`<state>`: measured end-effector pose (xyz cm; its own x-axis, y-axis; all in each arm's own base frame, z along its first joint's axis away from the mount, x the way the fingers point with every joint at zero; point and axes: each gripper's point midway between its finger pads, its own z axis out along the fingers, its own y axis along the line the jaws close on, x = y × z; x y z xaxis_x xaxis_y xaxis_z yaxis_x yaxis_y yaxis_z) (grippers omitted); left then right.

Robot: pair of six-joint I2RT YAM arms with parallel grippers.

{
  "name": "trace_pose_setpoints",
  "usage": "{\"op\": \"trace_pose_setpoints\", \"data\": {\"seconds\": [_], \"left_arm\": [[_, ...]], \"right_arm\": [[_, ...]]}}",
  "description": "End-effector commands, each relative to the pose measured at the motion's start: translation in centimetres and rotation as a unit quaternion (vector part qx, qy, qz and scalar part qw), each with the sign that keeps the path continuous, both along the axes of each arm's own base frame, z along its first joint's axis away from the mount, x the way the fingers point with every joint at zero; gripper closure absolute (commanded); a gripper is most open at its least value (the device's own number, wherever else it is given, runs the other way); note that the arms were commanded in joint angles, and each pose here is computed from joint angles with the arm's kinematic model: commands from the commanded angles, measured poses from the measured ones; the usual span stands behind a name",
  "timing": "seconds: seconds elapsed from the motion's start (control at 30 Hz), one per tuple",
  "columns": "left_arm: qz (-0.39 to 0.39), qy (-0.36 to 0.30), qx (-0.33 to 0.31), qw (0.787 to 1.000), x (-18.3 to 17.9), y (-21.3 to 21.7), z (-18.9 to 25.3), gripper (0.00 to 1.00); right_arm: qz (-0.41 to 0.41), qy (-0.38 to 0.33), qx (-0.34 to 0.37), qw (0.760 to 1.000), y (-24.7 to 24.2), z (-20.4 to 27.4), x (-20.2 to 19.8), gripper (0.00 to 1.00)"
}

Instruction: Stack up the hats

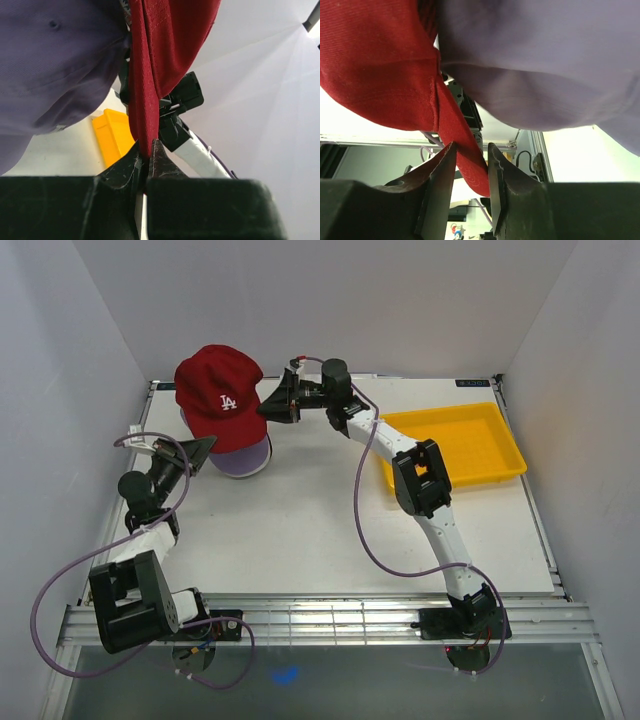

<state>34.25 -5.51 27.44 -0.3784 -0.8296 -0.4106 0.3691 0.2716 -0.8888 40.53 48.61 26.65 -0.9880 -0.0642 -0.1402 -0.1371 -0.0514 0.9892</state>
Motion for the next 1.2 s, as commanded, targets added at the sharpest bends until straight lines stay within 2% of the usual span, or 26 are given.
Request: {"op": "trace_pose_setpoints", "data": {"seconds": [0.0,0.57,1.17], "left_arm": [[-0.039,0.045,0.023,0.998,-1.9,-1.4,-4.3,1.0],[-0.017,0.125,-0.006,0.992,-3.0,-1.3,-9.8,1.0],[0.0,0.218,-0.029,0.976,-1.6,-0.7,-14.3,1.0]], "right_arm": [[0.006,-0.046,0.03,0.998,0.2,2.9,-1.3,0.63],[0.003,-0.02,0.005,1.0,0.2,-0.6,-1.3,0.62],[-0.012,0.01,-0.01,1.0,0.9,-4.1,0.1,0.64]]}}
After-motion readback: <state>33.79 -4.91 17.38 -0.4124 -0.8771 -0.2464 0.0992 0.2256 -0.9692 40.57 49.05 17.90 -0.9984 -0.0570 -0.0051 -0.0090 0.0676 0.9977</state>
